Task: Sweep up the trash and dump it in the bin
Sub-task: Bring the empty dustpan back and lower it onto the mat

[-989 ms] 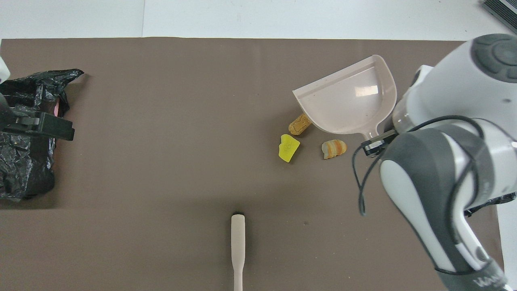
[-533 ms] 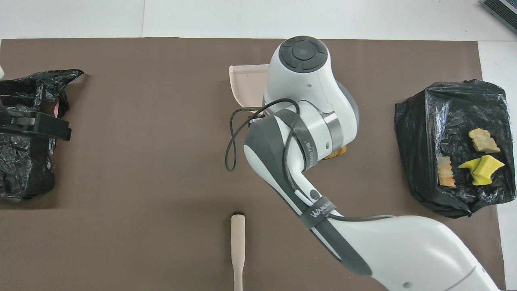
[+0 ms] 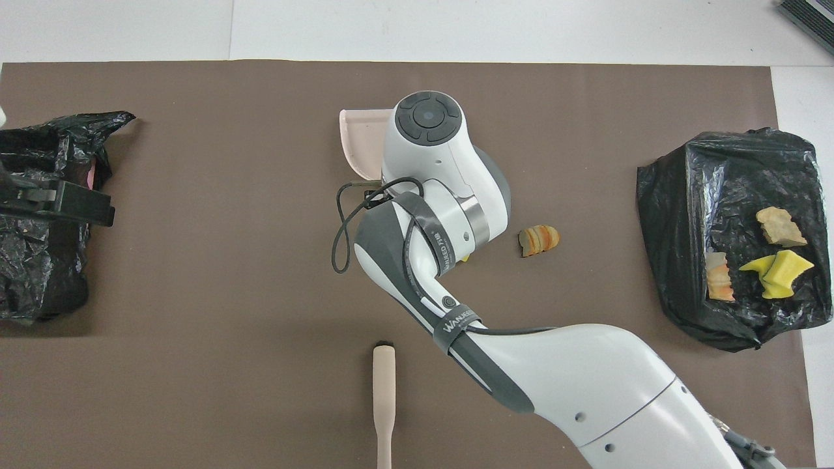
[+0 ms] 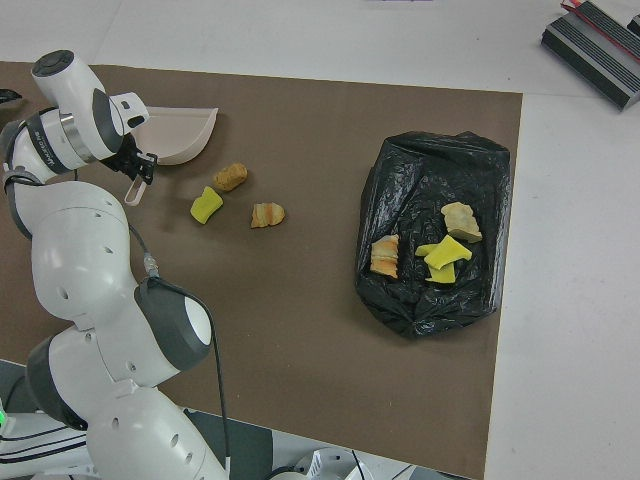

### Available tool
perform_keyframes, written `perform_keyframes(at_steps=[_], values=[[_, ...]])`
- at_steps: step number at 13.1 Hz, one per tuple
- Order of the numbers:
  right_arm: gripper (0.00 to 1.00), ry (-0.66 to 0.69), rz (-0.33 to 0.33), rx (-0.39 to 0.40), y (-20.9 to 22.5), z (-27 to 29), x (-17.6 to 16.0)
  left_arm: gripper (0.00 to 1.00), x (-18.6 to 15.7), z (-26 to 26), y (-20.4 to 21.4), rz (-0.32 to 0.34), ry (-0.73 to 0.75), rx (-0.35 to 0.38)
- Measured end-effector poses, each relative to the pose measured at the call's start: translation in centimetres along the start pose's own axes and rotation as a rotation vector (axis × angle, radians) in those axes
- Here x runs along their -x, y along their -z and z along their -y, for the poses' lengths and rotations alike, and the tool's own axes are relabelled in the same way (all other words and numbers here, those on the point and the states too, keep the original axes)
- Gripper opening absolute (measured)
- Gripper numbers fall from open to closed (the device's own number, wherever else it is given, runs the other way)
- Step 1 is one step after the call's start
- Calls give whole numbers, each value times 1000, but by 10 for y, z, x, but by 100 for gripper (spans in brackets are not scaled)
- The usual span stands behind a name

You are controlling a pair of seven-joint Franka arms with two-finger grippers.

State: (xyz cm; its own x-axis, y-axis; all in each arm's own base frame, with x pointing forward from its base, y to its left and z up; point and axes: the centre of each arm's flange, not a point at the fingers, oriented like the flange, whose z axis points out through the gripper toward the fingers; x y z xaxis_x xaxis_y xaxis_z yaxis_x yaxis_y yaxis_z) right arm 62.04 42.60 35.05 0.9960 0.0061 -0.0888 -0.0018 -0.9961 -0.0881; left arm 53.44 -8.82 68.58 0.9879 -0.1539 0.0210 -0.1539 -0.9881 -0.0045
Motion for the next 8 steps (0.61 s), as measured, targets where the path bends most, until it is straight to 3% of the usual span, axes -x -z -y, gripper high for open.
perform_keyframes(at_steps=[5,8], values=[[32,1,0,0,-1,4,2,100,1,0,-1,12,0,0],[60,0,-12,-10,7,4,0,100,2,-1,-1,14,-1,0]])
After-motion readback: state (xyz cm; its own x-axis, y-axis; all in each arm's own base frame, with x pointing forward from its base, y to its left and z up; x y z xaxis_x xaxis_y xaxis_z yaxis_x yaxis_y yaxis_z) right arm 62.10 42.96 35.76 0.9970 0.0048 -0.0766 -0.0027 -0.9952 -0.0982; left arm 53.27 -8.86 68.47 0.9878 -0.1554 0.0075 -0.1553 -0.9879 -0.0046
